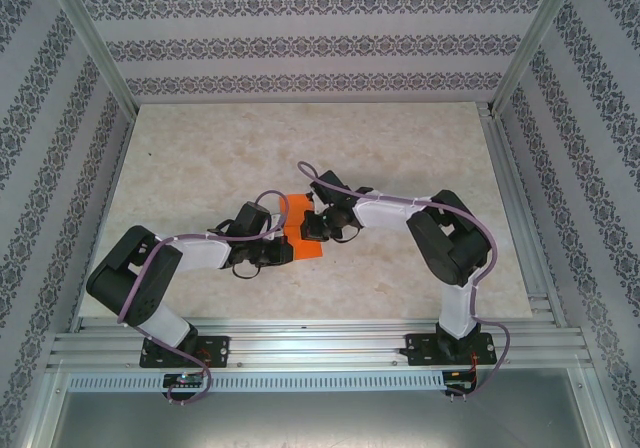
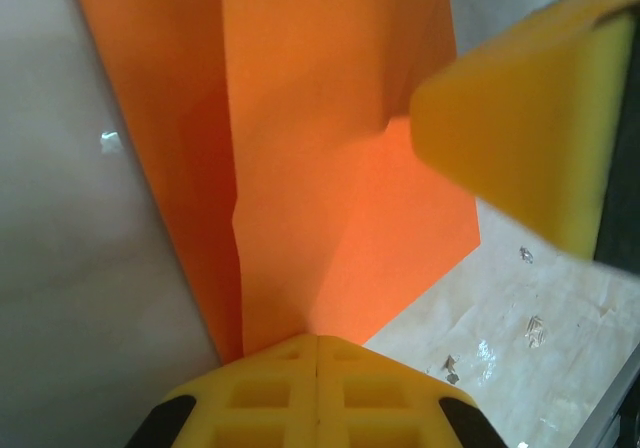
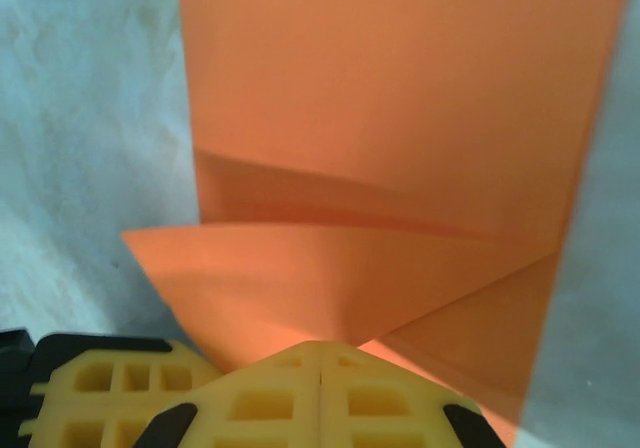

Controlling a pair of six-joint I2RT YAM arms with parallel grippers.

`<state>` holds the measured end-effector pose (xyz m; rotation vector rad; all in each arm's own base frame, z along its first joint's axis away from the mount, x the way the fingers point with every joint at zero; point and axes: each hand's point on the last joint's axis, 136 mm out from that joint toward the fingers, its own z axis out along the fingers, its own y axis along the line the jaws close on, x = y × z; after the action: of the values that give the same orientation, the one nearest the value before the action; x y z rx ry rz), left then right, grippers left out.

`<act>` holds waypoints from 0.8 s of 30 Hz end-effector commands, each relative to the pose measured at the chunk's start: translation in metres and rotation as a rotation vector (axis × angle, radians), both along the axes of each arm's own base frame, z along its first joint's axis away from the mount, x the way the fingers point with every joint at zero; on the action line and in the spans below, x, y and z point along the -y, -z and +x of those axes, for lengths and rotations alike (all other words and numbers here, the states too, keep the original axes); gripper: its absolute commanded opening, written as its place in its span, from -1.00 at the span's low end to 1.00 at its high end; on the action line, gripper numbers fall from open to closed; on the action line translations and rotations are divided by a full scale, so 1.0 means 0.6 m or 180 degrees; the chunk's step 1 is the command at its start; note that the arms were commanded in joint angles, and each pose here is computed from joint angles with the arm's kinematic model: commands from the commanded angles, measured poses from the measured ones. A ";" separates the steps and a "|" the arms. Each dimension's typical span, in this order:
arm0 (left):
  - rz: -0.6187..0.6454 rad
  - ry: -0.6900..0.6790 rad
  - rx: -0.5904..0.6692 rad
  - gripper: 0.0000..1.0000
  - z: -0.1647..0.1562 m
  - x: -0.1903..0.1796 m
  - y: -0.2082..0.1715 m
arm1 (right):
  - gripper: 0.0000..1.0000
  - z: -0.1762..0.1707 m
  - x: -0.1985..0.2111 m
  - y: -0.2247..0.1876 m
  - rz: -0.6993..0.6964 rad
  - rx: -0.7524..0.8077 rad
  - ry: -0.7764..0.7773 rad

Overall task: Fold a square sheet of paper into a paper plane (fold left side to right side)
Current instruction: Fold the triangle a second time at the center of the table.

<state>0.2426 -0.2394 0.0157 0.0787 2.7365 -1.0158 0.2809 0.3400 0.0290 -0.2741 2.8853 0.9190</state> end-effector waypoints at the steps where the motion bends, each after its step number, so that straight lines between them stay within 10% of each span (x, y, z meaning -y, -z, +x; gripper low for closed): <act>1: 0.0439 -0.0071 -0.0193 -1.00 -0.028 -0.046 0.055 | -0.92 -0.021 -0.027 -0.006 0.0128 -0.0104 -0.0156; 24: 0.0591 -0.0077 -0.0204 -1.00 -0.036 -0.061 0.065 | -0.92 0.012 0.037 0.062 -0.0456 -0.0145 -0.0025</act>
<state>0.2441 -0.2378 0.0154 0.0896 2.7270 -0.9978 0.2737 0.3539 0.0132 -0.3248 2.9459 0.9483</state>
